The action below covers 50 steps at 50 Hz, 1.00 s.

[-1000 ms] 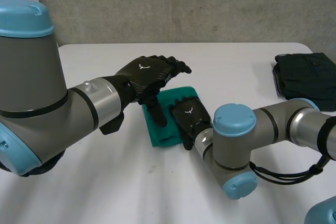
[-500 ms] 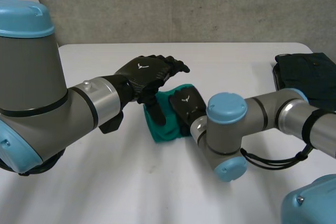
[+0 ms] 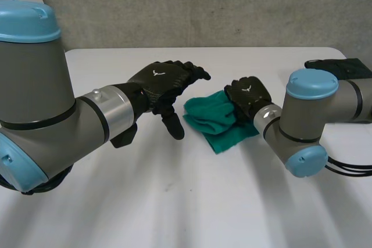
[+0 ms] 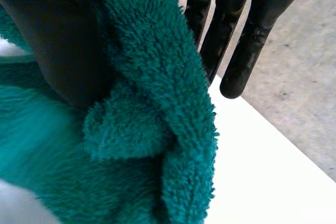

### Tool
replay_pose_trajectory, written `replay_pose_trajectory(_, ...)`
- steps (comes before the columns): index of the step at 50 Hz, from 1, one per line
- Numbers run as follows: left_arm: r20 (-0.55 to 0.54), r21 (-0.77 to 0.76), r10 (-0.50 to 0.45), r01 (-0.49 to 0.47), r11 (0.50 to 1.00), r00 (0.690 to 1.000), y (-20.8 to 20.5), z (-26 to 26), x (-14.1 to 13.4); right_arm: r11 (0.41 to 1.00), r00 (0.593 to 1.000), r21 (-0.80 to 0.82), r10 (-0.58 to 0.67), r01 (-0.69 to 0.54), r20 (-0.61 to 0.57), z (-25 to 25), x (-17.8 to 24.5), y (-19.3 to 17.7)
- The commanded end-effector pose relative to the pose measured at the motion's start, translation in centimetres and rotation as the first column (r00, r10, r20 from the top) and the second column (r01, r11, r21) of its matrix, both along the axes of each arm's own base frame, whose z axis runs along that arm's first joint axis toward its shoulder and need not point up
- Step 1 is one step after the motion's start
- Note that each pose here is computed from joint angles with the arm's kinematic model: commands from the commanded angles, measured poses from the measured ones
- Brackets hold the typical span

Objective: Fold the laundry.

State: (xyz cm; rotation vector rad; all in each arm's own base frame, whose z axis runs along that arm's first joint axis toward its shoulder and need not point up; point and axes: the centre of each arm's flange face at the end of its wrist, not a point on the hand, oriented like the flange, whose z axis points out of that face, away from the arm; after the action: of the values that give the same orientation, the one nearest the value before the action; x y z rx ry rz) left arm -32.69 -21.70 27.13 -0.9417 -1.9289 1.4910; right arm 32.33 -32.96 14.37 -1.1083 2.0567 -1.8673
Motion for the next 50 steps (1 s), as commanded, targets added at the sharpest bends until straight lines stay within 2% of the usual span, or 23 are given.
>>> replay_pose_trajectory(1,-0.007,0.009,0.001,-0.001,1.0,1.0,0.1,0.0,0.0,0.999,1.0,0.036,0.02,-0.019,-0.016,-1.1,0.0,1.0)
replay_pose_trajectory(12,-0.006,0.01,0.001,-0.001,1.0,1.0,0.1,0.0,0.0,0.998,0.999,0.052,0.02,-0.019,-0.027,-0.2,-1.2,2.2)
replay_pose_trajectory(23,-0.005,0.014,0.002,-0.002,1.0,1.0,0.1,-0.1,0.0,0.998,0.999,0.065,0.025,-0.022,-0.036,-1.6,-1.3,2.3)
replay_pose_trajectory(31,-0.006,0.012,0.002,-0.002,1.0,1.0,0.0,-0.2,0.0,0.998,0.995,0.037,0.048,-0.045,-0.087,-2.6,-0.8,2.2)
replay_pose_trajectory(50,-0.007,0.013,0.004,-0.004,1.0,1.0,-0.1,-0.3,-0.1,0.998,0.996,-0.037,0.038,-0.041,-0.082,-2.5,0.5,-0.4)
